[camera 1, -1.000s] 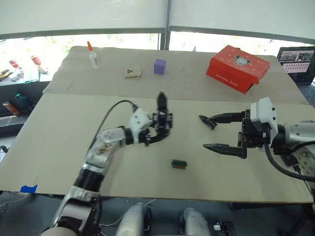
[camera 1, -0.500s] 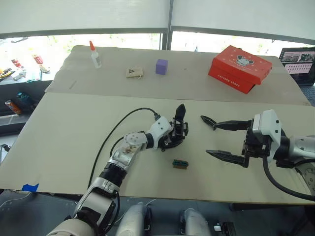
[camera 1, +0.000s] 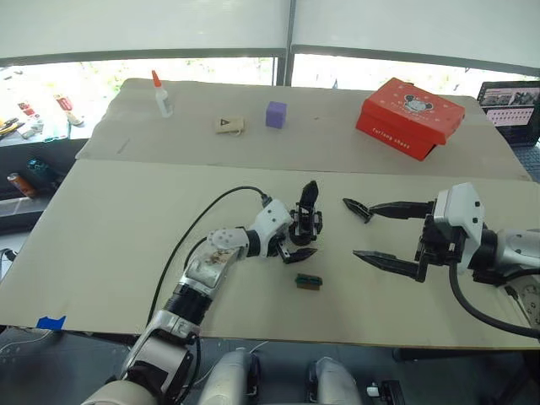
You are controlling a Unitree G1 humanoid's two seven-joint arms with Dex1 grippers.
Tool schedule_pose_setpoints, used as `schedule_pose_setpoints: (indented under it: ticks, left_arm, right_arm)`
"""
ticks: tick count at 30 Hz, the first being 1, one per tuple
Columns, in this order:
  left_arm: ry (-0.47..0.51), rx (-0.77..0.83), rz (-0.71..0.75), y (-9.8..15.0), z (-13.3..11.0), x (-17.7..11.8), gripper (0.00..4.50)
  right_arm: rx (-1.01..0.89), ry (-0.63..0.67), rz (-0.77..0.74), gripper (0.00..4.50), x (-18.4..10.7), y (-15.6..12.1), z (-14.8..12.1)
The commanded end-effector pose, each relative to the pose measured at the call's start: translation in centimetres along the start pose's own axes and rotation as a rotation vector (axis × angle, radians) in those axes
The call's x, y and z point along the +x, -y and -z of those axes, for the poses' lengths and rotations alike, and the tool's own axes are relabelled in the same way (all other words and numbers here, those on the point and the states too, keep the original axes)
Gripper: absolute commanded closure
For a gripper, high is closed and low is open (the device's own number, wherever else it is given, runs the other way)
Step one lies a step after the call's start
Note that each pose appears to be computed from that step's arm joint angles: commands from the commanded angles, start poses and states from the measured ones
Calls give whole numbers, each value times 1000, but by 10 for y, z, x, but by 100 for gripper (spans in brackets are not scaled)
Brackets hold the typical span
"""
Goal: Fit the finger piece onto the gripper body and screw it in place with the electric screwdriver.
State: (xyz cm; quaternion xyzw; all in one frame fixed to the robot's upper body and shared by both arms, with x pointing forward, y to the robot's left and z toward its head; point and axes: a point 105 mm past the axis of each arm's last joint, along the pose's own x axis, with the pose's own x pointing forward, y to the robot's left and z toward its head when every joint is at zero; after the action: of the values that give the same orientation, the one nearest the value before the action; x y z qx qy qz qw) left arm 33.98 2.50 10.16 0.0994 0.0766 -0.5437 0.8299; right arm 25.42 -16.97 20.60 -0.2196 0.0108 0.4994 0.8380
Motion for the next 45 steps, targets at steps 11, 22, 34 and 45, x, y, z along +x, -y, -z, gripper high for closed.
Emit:
schedule_pose_setpoints:
  ticks: [11, 22, 34, 45]
  left_arm:
    - [156, 305, 53, -5, -61, -83, 6]
    - [193, 157, 122, -16, -106, -129, 6]
    - [31, 242, 223, 13, -132, -153, 6]
    - [41, 244, 244, 23, -138, -147, 6]
  right_arm:
    - [-47, 27, -9, 0, -2, 15, -9]
    - [-28, -95, 1, 0, 0, 37, 5]
    - [-52, -511, -32, 0, 21, 104, 11]
    - [126, -826, -25, 0, 70, 135, 36]
